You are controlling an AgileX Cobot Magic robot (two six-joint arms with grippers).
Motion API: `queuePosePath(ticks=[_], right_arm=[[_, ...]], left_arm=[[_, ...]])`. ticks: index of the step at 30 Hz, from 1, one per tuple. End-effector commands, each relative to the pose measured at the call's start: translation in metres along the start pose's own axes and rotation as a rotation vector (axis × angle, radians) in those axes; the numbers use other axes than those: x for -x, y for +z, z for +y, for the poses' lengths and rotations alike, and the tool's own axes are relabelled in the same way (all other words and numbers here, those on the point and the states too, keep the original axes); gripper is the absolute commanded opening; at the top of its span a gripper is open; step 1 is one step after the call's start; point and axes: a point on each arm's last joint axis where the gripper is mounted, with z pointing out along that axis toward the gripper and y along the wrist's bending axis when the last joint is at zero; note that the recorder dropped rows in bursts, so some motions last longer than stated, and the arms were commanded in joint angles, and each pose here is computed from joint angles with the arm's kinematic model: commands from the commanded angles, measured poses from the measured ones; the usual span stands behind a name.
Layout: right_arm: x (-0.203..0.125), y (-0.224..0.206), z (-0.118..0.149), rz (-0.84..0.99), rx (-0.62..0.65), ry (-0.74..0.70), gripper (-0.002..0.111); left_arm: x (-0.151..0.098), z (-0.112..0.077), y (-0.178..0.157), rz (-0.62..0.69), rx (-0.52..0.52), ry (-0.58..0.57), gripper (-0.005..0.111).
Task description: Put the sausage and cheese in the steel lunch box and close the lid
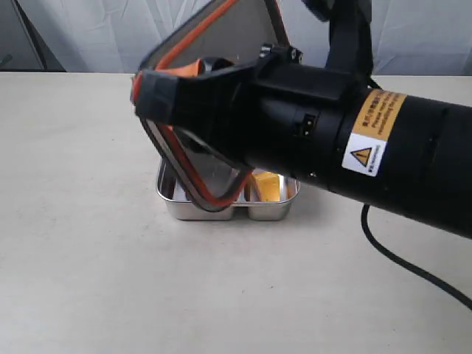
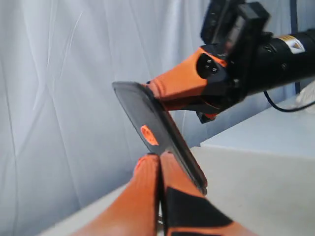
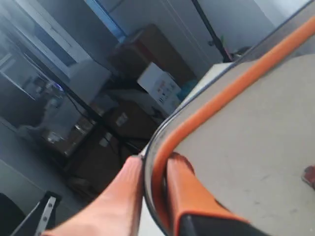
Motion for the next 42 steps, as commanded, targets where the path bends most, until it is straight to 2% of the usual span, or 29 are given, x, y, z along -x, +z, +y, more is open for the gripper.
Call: queuePosePath(ticks=[1, 5, 7, 8, 9, 10, 11, 12, 13, 18, 21, 23, 28, 30, 32, 35, 36, 39, 42], right_arm=[[0.009, -0.002, 0.014, -0.103, 0.153, 0.057, -0.001], [0.01, 0.0, 0.026, -0.141, 0.317, 0.086, -0.001], [0.007, 0.008, 0.026, -0.124, 0.325, 0.08, -0.001], [0.004, 0.012, 0.025, -0.118, 0.345, 0.105, -0.001], [0.003, 0.013, 0.025, -0.117, 0.36, 0.108, -0.001], [0.0, 0.015, 0.027, -0.11, 0.403, 0.124, -0.001], [-0.001, 0.017, 0.027, -0.107, 0.418, 0.131, -0.001], [-0.002, 0.018, 0.028, -0.116, 0.449, 0.14, -0.001], [-0.003, 0.019, 0.028, -0.115, 0.452, 0.139, -0.001], [-0.006, 0.02, 0.03, -0.105, 0.464, 0.139, -0.001], [-0.016, 0.029, 0.045, -0.069, 0.494, 0.117, -0.001], [-0.021, 0.036, 0.051, -0.05, 0.505, 0.108, -0.001], [-0.032, 0.04, 0.056, 0.005, 0.493, 0.099, -0.001], [-0.036, 0.039, 0.058, 0.027, 0.498, 0.078, -0.001], [-0.04, 0.039, 0.06, 0.051, 0.501, 0.052, -0.001], [-0.043, 0.038, 0.061, 0.081, 0.515, 0.02, -0.001], [-0.043, 0.038, 0.061, 0.081, 0.516, 0.018, -0.001], [-0.044, 0.038, 0.061, 0.082, 0.519, 0.016, -0.001], [-0.044, 0.038, 0.061, 0.087, 0.518, 0.011, -0.001]], left_arm=[[0.01, -0.005, 0.0, 0.001, -0.045, 0.228, 0.0], [0.005, -0.008, -0.001, 0.054, -0.078, 0.192, 0.003], [0.006, -0.011, -0.001, 0.048, -0.113, 0.157, 0.017], [0.006, -0.012, -0.001, 0.046, -0.118, 0.153, 0.033], [0.005, -0.01, 0.0, 0.052, -0.108, 0.147, 0.04], [0.006, -0.005, 0.002, 0.048, -0.063, 0.107, 0.055], [0.007, -0.002, 0.004, 0.039, -0.038, 0.076, 0.061], [0.01, 0.004, 0.007, 0.015, 0.0, -0.002, 0.069], [0.01, 0.005, 0.008, 0.018, 0.004, -0.021, 0.07], [0.0, 0.013, 0.021, 0.12, -0.019, -0.091, 0.069], [-0.004, 0.011, 0.028, 0.154, -0.093, -0.033, 0.066], [-0.003, 0.011, 0.031, 0.159, -0.118, -0.042, 0.066], [0.006, 0.016, 0.033, 0.146, -0.075, 0.012, 0.064], [0.01, 0.018, 0.034, 0.141, -0.054, 0.022, 0.056], [0.014, 0.02, 0.035, 0.133, -0.038, 0.032, 0.041], [0.016, 0.019, 0.035, 0.126, -0.046, 0.063, 0.008], [0.016, 0.019, 0.035, 0.125, -0.052, 0.079, 0.0], [0.016, 0.019, 0.035, 0.124, -0.053, 0.105, 0.0], [0.013, 0.019, 0.034, 0.154, -0.057, 0.177, 0.0]])
